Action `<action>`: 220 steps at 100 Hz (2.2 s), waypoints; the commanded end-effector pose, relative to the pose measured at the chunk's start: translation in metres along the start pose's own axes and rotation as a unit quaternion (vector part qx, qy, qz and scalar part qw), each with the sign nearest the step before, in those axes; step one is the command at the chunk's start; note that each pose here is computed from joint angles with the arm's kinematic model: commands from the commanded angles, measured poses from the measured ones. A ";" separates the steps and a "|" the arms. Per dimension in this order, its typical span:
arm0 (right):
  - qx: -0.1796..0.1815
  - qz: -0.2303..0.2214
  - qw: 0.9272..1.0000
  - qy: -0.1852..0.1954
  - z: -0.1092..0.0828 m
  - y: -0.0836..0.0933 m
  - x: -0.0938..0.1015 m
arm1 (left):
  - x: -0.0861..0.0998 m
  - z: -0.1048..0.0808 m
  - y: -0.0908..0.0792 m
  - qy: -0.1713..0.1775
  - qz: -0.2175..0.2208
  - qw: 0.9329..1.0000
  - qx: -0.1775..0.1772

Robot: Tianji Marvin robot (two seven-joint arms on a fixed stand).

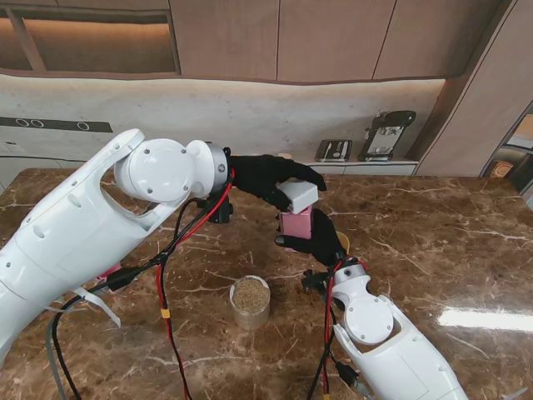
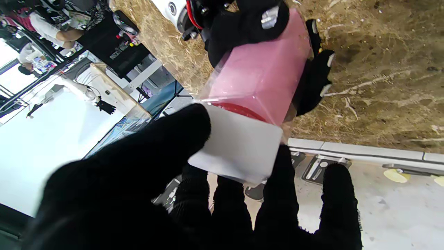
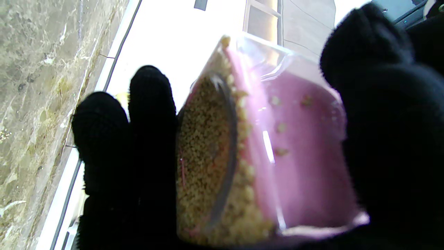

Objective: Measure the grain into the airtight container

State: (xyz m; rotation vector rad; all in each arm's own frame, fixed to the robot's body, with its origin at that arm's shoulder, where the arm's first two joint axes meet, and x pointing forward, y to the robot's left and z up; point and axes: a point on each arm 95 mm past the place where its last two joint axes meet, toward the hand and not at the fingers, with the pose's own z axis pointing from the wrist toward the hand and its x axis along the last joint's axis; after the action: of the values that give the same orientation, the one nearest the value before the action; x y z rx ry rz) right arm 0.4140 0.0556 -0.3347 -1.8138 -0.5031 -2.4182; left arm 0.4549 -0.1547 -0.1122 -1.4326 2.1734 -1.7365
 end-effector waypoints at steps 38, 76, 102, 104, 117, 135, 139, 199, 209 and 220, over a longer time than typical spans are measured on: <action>0.002 0.004 1.000 0.000 -0.001 -0.002 -0.001 | -0.004 0.011 0.003 -0.009 0.052 0.998 0.031; 0.000 -0.009 1.000 0.003 0.000 0.000 -0.002 | 0.003 0.019 -0.005 -0.020 0.040 0.995 0.092; 0.002 -0.009 1.000 0.005 0.000 0.000 -0.002 | 0.006 0.019 -0.009 -0.018 0.058 0.993 0.100; 0.002 -0.009 1.000 0.005 0.000 0.000 -0.002 | 0.006 0.019 -0.009 -0.017 0.058 0.993 0.103; -0.001 -0.009 1.000 0.003 -0.001 0.002 -0.002 | 0.008 0.015 -0.010 -0.017 0.054 0.989 0.134; 0.001 -0.002 1.000 0.004 -0.001 -0.001 -0.001 | 0.009 0.011 -0.011 -0.016 0.056 0.988 0.141; 0.002 0.000 1.000 0.003 -0.001 -0.002 0.000 | 0.009 0.011 -0.010 -0.015 0.058 0.988 0.140; 0.004 0.007 1.000 0.003 -0.001 -0.002 0.002 | 0.009 0.022 -0.003 -0.008 0.092 0.990 0.104; 0.000 0.011 1.000 0.003 -0.002 -0.001 0.002 | 0.008 0.023 -0.001 -0.008 0.096 0.991 0.096; -0.001 0.012 1.000 0.003 -0.002 -0.001 0.003 | 0.007 0.025 0.001 -0.006 0.099 0.991 0.093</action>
State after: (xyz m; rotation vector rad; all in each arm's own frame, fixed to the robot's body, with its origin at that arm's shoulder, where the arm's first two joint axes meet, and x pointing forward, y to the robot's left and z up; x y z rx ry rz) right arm 0.4113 0.0560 -0.3351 -1.8047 -0.4838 -2.4113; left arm 0.4613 -0.1792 -0.1119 -1.1292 1.9885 -1.8193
